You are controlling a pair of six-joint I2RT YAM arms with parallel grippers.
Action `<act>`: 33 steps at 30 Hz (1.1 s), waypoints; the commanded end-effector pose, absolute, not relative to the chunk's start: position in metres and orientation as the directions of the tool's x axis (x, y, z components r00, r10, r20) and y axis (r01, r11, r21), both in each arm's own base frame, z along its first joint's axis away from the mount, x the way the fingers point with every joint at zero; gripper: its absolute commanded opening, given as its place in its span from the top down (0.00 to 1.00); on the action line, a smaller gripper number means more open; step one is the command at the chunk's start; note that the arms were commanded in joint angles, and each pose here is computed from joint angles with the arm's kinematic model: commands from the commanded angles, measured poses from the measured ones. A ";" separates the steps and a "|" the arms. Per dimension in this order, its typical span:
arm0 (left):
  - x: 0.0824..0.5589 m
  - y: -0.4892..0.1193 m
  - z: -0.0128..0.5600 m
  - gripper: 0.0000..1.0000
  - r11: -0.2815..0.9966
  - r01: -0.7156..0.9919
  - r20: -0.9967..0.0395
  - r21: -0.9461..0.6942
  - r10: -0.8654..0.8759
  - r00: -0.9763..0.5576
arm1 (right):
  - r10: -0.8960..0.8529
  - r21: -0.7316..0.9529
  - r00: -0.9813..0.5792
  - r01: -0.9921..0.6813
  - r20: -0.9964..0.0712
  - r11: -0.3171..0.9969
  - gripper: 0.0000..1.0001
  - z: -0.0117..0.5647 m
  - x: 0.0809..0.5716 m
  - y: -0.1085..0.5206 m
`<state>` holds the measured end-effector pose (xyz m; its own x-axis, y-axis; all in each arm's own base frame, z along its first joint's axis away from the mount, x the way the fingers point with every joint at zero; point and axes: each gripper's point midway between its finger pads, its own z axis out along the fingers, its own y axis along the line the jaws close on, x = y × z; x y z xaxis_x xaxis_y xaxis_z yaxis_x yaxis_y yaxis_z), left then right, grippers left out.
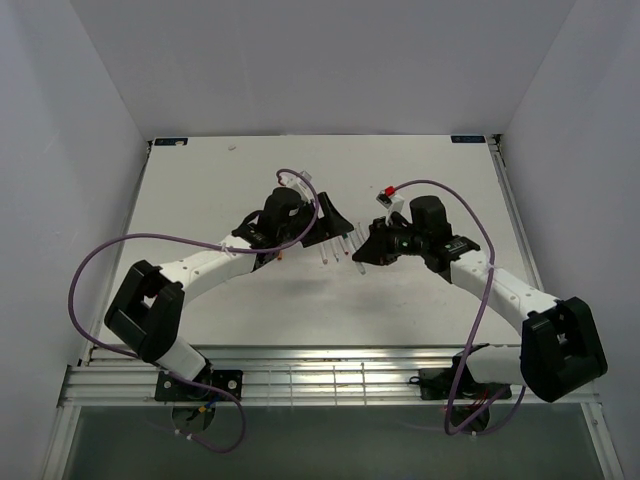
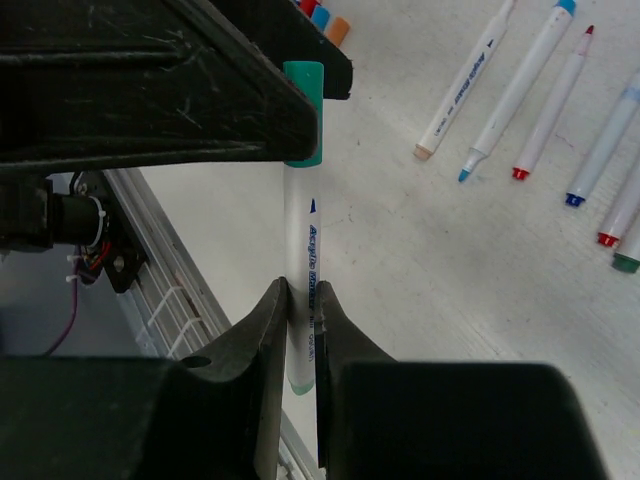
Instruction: Open the pen caps
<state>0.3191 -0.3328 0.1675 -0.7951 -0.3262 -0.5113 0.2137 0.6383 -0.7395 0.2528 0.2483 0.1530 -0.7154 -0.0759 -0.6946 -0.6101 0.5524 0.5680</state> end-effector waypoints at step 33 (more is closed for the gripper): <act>0.316 -0.346 0.188 0.91 0.584 0.208 -0.488 -0.785 -0.375 -0.788 | -0.054 0.513 -0.612 -0.705 -0.789 0.490 0.69 0.180 0.269 0.285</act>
